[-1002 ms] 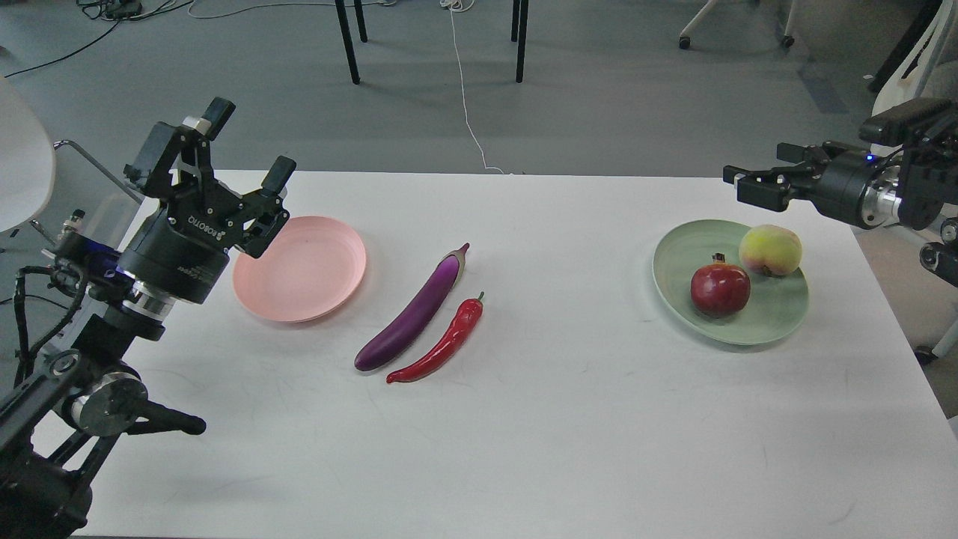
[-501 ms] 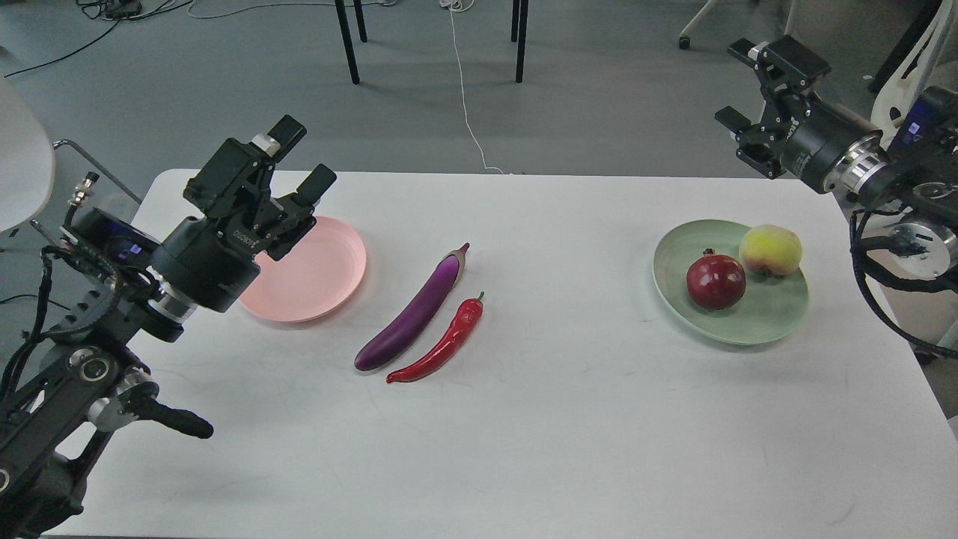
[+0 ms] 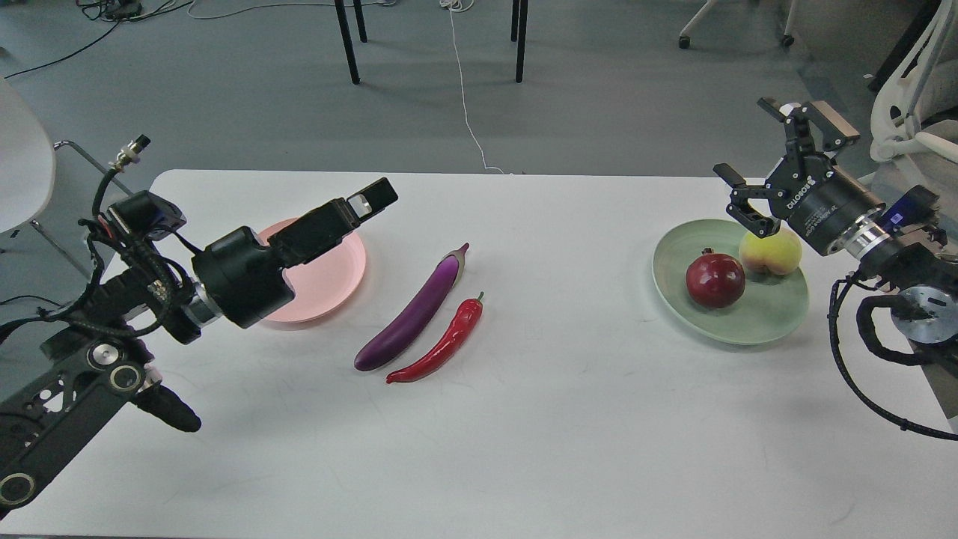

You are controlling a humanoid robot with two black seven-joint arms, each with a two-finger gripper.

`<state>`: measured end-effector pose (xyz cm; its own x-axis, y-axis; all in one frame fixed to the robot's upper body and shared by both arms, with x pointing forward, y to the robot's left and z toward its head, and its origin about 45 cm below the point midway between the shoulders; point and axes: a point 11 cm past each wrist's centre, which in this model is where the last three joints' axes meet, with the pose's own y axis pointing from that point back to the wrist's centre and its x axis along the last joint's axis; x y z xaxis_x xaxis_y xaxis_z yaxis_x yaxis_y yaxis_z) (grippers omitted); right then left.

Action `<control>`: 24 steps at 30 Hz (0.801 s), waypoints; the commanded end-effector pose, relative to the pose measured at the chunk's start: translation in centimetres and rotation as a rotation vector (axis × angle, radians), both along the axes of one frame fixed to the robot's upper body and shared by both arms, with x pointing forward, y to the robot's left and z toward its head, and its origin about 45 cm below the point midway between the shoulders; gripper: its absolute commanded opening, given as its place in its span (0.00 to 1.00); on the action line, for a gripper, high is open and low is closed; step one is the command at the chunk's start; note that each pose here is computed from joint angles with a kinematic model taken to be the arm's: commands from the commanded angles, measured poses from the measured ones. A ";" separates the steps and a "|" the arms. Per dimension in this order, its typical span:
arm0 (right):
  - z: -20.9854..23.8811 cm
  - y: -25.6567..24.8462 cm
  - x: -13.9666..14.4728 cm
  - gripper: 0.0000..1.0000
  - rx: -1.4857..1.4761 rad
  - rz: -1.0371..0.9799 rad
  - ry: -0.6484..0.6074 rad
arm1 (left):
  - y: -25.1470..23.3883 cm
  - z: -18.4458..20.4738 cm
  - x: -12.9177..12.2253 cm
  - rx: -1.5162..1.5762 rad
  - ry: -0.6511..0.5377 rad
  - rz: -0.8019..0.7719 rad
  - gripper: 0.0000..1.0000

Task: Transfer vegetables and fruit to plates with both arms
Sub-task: 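Reach the left gripper down and grasp the purple eggplant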

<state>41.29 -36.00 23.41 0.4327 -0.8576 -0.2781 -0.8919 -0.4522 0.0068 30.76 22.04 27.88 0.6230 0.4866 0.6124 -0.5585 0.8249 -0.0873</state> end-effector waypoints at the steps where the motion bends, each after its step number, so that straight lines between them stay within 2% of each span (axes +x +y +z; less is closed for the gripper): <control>1: 0.0 -0.2 -0.1 0.98 0.011 -0.009 -0.001 | -0.3 -0.2 0.0 0.099 -0.039 -0.028 0.98; 10: -2.0 -2.0 -1.9 0.98 0.061 -0.070 0.029 | -1.5 1.2 2.1 0.534 -0.316 -0.137 0.98; 13: -1.9 -3.3 -2.5 0.98 0.065 -0.098 0.028 | -1.8 2.0 3.8 0.672 -0.391 -0.169 0.98; 18: -1.0 -4.4 -3.2 0.98 0.058 -0.108 0.018 | -1.9 0.2 7.1 0.889 -0.406 -0.213 0.98; 24: -0.6 -4.9 -3.3 0.98 0.051 -0.115 0.011 | -4.5 -3.5 8.8 0.969 -0.357 -0.277 0.97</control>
